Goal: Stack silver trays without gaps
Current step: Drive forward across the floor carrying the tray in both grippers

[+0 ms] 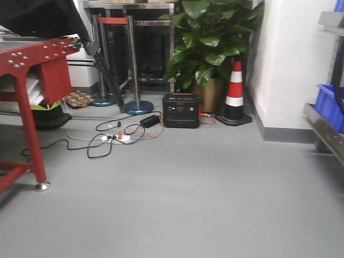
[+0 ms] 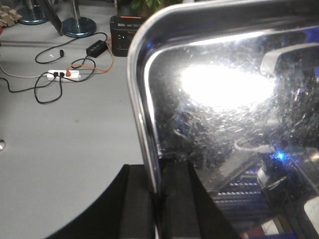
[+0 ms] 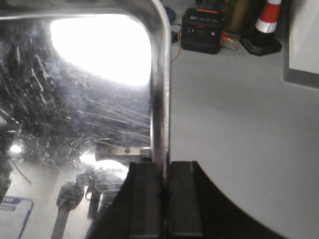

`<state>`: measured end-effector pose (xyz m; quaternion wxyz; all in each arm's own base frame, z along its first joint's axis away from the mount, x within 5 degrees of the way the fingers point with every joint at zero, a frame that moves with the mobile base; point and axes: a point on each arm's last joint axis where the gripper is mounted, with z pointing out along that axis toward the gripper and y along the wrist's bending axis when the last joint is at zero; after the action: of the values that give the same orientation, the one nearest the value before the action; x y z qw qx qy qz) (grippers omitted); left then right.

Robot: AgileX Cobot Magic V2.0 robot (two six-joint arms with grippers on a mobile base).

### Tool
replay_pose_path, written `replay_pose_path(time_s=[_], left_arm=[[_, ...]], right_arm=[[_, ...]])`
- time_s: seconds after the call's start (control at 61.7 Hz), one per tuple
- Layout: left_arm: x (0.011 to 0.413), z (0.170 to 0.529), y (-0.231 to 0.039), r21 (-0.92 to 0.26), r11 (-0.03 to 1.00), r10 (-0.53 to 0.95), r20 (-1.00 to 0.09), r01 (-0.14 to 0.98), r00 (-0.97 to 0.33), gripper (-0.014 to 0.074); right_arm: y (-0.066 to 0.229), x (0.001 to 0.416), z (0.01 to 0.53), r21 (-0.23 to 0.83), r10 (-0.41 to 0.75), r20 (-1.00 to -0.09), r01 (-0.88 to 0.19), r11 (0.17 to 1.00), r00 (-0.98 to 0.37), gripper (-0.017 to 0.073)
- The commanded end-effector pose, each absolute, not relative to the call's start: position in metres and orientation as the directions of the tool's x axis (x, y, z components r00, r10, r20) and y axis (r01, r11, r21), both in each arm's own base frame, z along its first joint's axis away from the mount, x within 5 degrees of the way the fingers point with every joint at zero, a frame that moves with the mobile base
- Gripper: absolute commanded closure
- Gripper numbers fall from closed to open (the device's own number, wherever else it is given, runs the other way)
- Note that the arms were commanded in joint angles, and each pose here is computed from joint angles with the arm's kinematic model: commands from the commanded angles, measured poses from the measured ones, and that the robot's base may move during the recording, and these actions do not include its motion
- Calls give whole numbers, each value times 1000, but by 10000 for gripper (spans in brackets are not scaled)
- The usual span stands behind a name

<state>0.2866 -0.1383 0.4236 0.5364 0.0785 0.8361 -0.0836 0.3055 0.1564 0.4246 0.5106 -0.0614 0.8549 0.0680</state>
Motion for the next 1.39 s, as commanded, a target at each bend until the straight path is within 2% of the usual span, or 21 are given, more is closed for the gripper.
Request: replay_pose_path(time_s=[0.0, 1.377], left_arm=[[283, 432, -149, -84, 955, 24, -935, 286, -353, 610], [283, 432, -149, -84, 955, 24, -935, 286, -353, 610]], right_arm=[[170, 302, 446, 126, 24, -941, -283, 951, -336, 616], [171, 303, 447, 129, 30, -947, -295, 947, -319, 616]])
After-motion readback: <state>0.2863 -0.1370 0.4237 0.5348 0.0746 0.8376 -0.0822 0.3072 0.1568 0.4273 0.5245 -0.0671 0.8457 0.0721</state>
